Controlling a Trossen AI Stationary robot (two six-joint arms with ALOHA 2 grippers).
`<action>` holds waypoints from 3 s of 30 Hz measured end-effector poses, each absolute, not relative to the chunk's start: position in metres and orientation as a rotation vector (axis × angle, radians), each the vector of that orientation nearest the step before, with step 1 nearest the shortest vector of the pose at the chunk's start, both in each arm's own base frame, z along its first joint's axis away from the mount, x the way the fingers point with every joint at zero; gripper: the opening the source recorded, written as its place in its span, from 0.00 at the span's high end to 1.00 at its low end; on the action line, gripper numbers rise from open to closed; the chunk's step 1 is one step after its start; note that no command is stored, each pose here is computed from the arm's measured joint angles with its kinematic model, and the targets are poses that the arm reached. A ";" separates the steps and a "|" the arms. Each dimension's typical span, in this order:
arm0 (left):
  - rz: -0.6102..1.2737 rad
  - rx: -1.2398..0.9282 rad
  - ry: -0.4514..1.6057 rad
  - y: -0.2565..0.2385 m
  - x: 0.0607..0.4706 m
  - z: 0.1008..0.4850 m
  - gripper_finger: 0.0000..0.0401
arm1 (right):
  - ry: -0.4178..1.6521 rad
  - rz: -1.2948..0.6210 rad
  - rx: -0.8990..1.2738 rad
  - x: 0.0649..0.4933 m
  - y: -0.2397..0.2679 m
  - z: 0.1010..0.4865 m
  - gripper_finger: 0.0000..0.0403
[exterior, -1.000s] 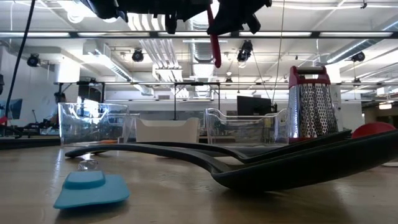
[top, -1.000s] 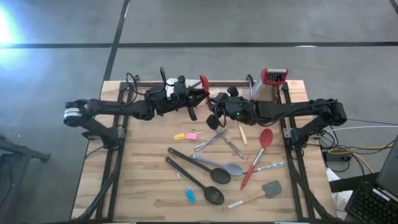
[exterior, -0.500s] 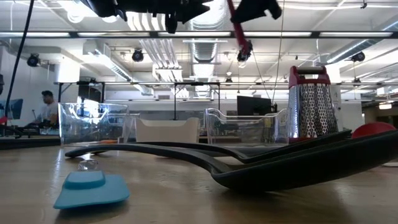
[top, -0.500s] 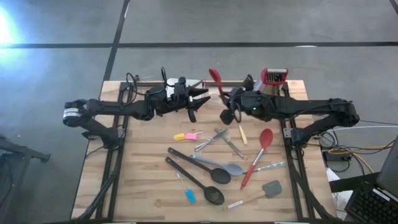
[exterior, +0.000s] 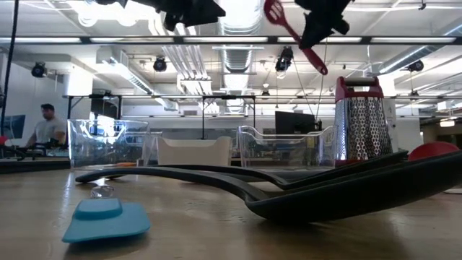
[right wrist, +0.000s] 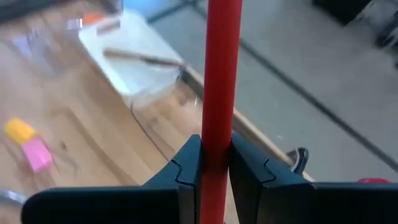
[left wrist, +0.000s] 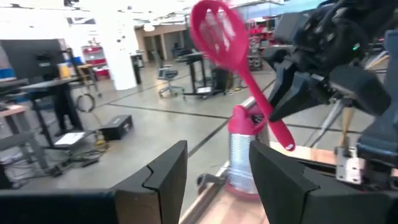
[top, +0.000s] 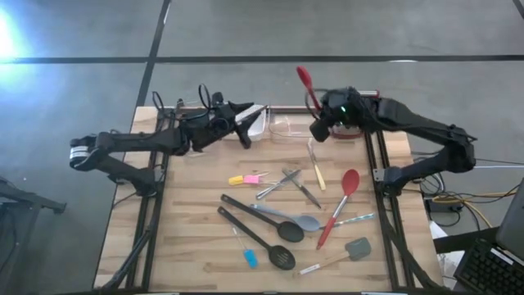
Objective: Pick & Place Kitchen Items
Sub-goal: Put the red slotted spoon into the right transparent bin, then put the top silver knife into the white bin
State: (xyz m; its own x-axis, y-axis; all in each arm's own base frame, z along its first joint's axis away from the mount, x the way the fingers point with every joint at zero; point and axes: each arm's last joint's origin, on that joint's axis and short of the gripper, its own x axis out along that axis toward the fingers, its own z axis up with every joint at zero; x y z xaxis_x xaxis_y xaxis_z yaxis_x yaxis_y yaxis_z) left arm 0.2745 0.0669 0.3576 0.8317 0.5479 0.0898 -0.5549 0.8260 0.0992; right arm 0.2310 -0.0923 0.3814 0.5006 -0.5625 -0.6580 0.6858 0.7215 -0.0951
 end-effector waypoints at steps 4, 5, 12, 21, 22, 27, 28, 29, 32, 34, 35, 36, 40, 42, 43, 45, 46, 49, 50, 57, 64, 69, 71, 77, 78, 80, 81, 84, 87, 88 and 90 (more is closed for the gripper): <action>0.604 0.142 -0.049 0.066 0.269 0.359 0.56 | 0.893 -0.741 0.207 0.242 -0.118 0.383 0.89; 0.609 0.145 -0.047 0.066 0.267 0.360 0.56 | 0.953 -0.745 0.213 0.245 -0.123 0.381 0.89; 0.659 0.163 -0.003 0.066 0.260 0.360 0.56 | 1.321 -0.737 0.226 0.263 -0.158 0.364 0.89; 0.660 0.194 -0.001 0.063 0.246 0.370 0.56 | 1.490 -0.640 0.244 0.294 -0.192 0.335 0.89; 0.660 0.194 0.001 0.062 0.243 0.371 0.56 | 1.501 -0.619 0.257 0.298 -0.195 0.330 0.89; 0.660 0.198 0.029 0.060 0.233 0.373 0.56 | 1.583 -0.584 0.280 0.309 -0.206 0.309 0.89; 0.660 0.198 0.034 0.060 0.231 0.374 0.56 | 1.596 -0.579 0.281 0.311 -0.209 0.304 0.89; 0.661 0.199 0.038 0.060 0.230 0.374 0.56 | 1.611 -0.571 0.290 0.313 -0.212 0.298 0.89; 0.665 0.200 0.055 0.059 0.227 0.374 0.56 | 1.649 -0.522 0.329 0.315 -0.218 0.283 0.89; 0.665 0.201 0.062 0.059 0.226 0.374 0.56 | 1.671 -0.513 0.334 0.317 -0.221 0.276 0.89; 0.664 0.202 0.068 0.059 0.225 0.374 0.56 | 1.680 -0.507 0.335 0.317 -0.223 0.272 0.89; 0.664 0.202 0.069 0.059 0.225 0.374 0.56 | 1.690 -0.504 0.335 0.318 -0.225 0.269 0.89; 0.663 0.203 0.080 0.059 0.224 0.373 0.56 | 1.719 -0.494 0.336 0.319 -0.231 0.259 0.89; 0.663 0.204 0.084 0.059 0.223 0.373 0.56 | 1.731 -0.490 0.340 0.319 -0.233 0.255 0.89; 0.663 0.203 0.083 0.059 0.223 0.373 0.56 | 1.735 -0.490 0.343 0.319 -0.234 0.253 0.89; 0.662 0.202 0.085 0.059 0.223 0.373 0.56 | 1.742 -0.495 0.353 0.318 -0.237 0.250 0.89; 0.662 0.202 0.086 0.059 0.223 0.373 0.56 | 1.747 -0.495 0.356 0.318 -0.238 0.249 0.89; 0.662 0.203 0.093 0.059 0.223 0.372 0.56 | 1.753 -0.497 0.363 0.317 -0.241 0.246 0.89; 0.661 0.203 0.096 0.059 0.223 0.372 0.56 | 1.757 -0.494 0.363 0.317 -0.241 0.245 0.89; 0.661 0.202 0.098 0.059 0.223 0.372 0.56 | 1.778 -0.471 0.354 0.318 -0.242 0.238 0.87; 0.661 0.202 0.098 0.059 0.223 0.372 0.56 | 1.782 -0.466 0.352 0.318 -0.242 0.234 0.78; 0.661 0.202 0.098 0.059 0.223 0.372 0.56 | 1.792 -0.455 0.348 0.317 -0.242 0.231 0.81; 0.661 0.202 0.098 0.059 0.223 0.372 0.56 | 1.793 -0.447 0.341 0.317 -0.242 0.231 0.83; 0.661 0.202 0.098 0.059 0.223 0.372 0.56 | 1.677 -0.481 0.301 0.318 -0.242 0.258 0.87; 0.661 0.202 0.098 0.059 0.223 0.372 0.56 | 1.647 -0.488 0.289 0.319 -0.241 0.264 0.88; 0.661 0.202 0.099 0.059 0.223 0.372 0.56 | 1.592 -0.506 0.273 0.318 -0.241 0.277 0.89; 0.660 0.203 0.103 0.059 0.223 0.371 0.56 | 1.569 -0.511 0.265 0.318 -0.238 0.285 0.89; 0.657 0.205 0.128 0.058 0.223 0.369 0.56 | 1.492 -0.525 0.235 0.313 -0.227 0.311 0.90; 0.654 0.210 0.158 0.058 0.222 0.366 0.56 | 1.421 -0.523 0.199 0.307 -0.208 0.336 0.91; 0.653 0.211 0.167 0.058 0.222 0.365 0.56 | 1.398 -0.525 0.194 0.305 -0.201 0.344 0.91; 0.651 0.212 0.183 0.058 0.222 0.364 0.56 | 1.350 -0.530 0.191 0.299 -0.184 0.359 0.91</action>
